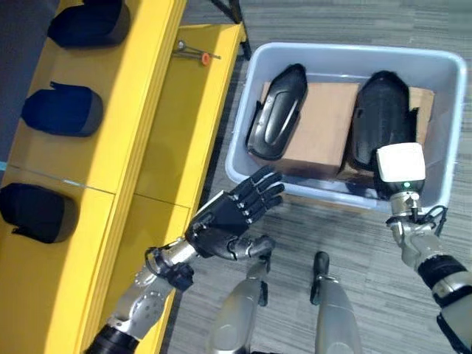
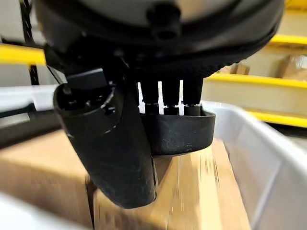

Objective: Move parts from the plastic box to the shelf.

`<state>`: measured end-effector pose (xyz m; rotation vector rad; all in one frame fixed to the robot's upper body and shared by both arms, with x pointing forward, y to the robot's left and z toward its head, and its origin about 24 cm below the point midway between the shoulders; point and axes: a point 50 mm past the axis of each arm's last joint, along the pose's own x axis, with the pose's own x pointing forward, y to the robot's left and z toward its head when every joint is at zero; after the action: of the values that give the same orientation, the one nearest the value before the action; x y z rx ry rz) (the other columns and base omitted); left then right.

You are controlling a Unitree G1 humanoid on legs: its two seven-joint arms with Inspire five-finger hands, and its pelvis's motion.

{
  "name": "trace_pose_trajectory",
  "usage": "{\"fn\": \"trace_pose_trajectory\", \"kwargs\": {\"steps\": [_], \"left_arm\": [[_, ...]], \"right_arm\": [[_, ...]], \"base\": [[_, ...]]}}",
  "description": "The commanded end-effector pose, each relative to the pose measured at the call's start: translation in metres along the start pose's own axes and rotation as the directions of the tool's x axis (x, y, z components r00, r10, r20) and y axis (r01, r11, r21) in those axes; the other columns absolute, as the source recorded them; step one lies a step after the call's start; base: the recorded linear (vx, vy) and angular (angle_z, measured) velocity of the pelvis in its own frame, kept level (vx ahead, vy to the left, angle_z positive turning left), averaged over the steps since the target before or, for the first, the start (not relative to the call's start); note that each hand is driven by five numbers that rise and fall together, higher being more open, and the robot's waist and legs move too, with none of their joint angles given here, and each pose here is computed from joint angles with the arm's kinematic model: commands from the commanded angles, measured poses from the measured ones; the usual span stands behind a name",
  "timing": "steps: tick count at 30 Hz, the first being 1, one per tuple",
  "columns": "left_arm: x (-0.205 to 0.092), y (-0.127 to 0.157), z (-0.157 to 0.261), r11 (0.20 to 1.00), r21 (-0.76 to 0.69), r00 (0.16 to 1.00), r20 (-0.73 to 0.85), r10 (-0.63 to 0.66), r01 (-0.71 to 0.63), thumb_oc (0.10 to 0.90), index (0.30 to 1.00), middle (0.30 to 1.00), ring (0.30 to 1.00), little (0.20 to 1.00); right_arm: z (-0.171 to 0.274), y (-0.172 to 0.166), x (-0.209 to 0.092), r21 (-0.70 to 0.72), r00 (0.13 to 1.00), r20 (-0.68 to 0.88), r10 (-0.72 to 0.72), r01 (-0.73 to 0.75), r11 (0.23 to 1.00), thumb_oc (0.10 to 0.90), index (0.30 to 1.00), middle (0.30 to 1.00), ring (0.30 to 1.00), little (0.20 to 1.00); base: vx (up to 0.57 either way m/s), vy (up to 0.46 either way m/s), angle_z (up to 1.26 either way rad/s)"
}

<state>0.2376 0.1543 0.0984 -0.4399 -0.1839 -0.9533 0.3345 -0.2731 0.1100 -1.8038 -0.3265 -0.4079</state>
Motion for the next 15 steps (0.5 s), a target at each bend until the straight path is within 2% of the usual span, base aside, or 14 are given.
{"fn": "trace_pose_trajectory", "kwargs": {"steps": [1, 8, 15], "left_arm": [[0.018, -0.027, 0.024, 0.983, 0.034, 0.971, 0.15, -0.184, 0.181, 0.9, 1.0, 1.0, 1.0, 1.0], [0.018, -0.03, 0.018, 0.985, 0.016, 0.975, 0.144, -0.17, 0.17, 0.9, 1.0, 1.0, 1.0, 1.0], [0.018, -0.033, 0.009, 0.987, -0.027, 0.98, 0.123, -0.156, 0.161, 0.9, 1.0, 1.0, 1.0, 1.0]], "right_arm": [[-0.022, -0.05, 0.026, -0.049, 0.952, -0.009, -0.307, 0.306, 0.951, 0.4, 0.3, 0.3, 0.3, 0.3], [-0.014, -0.071, 0.025, 0.028, 0.924, 0.022, -0.382, 0.382, 0.924, 0.4, 0.3, 0.3, 0.3, 0.3], [-0.006, -0.064, 0.002, 0.097, 0.926, 0.055, -0.373, 0.367, 0.925, 0.4, 0.3, 0.3, 0.3, 0.3]], "base": [[0.1, -0.031, -0.06], [0.11, -0.006, -0.08], [0.12, -0.01, -0.03]]}}
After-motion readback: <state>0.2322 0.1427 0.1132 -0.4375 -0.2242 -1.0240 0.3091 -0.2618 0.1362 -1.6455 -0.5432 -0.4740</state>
